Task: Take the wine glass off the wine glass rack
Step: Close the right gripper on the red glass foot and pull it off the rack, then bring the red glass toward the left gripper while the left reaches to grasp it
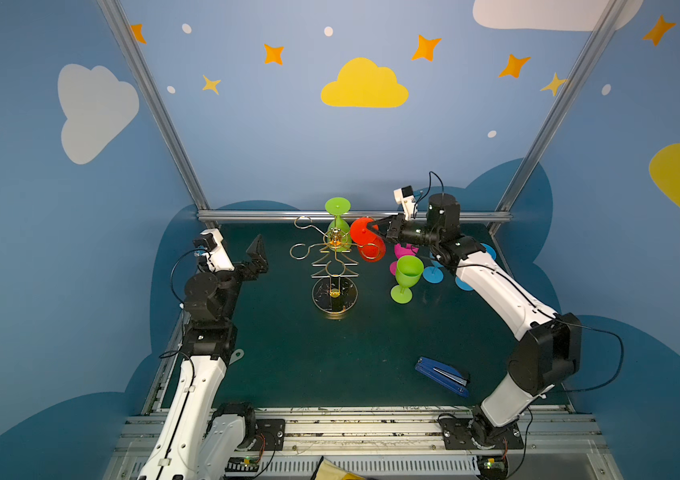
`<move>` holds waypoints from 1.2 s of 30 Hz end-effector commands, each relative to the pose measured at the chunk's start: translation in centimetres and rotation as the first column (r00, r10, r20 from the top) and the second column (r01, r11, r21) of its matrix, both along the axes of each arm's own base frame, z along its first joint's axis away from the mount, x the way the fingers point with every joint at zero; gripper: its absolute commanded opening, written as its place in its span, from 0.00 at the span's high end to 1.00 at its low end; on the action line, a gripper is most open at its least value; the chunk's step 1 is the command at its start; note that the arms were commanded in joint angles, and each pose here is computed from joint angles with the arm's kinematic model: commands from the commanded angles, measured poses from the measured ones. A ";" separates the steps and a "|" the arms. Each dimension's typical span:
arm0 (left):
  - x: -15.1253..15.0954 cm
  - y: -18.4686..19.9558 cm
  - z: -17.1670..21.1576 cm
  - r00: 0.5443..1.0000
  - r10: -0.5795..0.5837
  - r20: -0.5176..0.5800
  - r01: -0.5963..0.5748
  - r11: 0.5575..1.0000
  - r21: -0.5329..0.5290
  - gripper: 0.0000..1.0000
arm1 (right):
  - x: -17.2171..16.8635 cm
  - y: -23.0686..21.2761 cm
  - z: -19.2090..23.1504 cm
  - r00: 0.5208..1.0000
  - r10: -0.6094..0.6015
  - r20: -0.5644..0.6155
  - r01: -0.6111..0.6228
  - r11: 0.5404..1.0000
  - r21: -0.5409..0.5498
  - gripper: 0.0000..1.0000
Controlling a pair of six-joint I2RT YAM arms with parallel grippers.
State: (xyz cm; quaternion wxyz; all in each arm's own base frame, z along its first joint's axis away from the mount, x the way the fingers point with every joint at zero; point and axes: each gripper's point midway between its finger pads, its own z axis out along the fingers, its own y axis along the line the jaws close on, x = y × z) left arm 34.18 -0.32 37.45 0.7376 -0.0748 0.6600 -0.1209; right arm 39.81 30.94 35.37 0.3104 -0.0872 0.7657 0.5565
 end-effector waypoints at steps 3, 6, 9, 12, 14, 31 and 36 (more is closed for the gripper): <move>-0.5 0.1 0.7 0.999 0.004 0.031 -0.004 1.000 -0.005 0.00 | -0.2 -2.1 2.0 0.996 -0.053 0.068 0.052 0.999 0.013 1.00; -0.6 0.1 0.9 0.999 0.002 0.037 -0.001 1.000 -0.012 0.00 | -0.3 -3.5 2.5 0.993 -0.086 0.086 0.085 0.996 0.009 1.00; -0.7 -0.2 1.2 0.999 -0.017 0.045 0.018 1.000 -0.019 0.01 | -0.8 -5.0 3.6 0.986 -0.119 0.113 0.119 0.993 0.007 1.00; -0.9 -1.4 1.8 0.995 -0.086 0.050 0.087 0.996 -0.031 0.01 | -2.0 -6.5 5.2 0.973 -0.155 0.172 0.159 0.987 -0.009 1.00; -1.0 -3.1 2.6 0.981 -0.190 0.051 0.191 0.981 -0.030 0.02 | -3.1 -7.4 6.3 0.958 -0.175 0.226 0.187 0.982 -0.032 1.00; -8.7 -20.0 10.2 0.326 -0.943 0.072 0.945 0.322 -0.058 0.16 | -14.0 -7.3 13.8 0.789 -0.004 0.614 0.076 0.993 -0.092 1.00; -9.5 -23.4 9.9 0.188 -0.981 0.036 0.981 0.186 -0.062 0.18 | -16.1 -4.4 14.4 0.749 0.092 0.656 -0.029 0.994 -0.107 1.00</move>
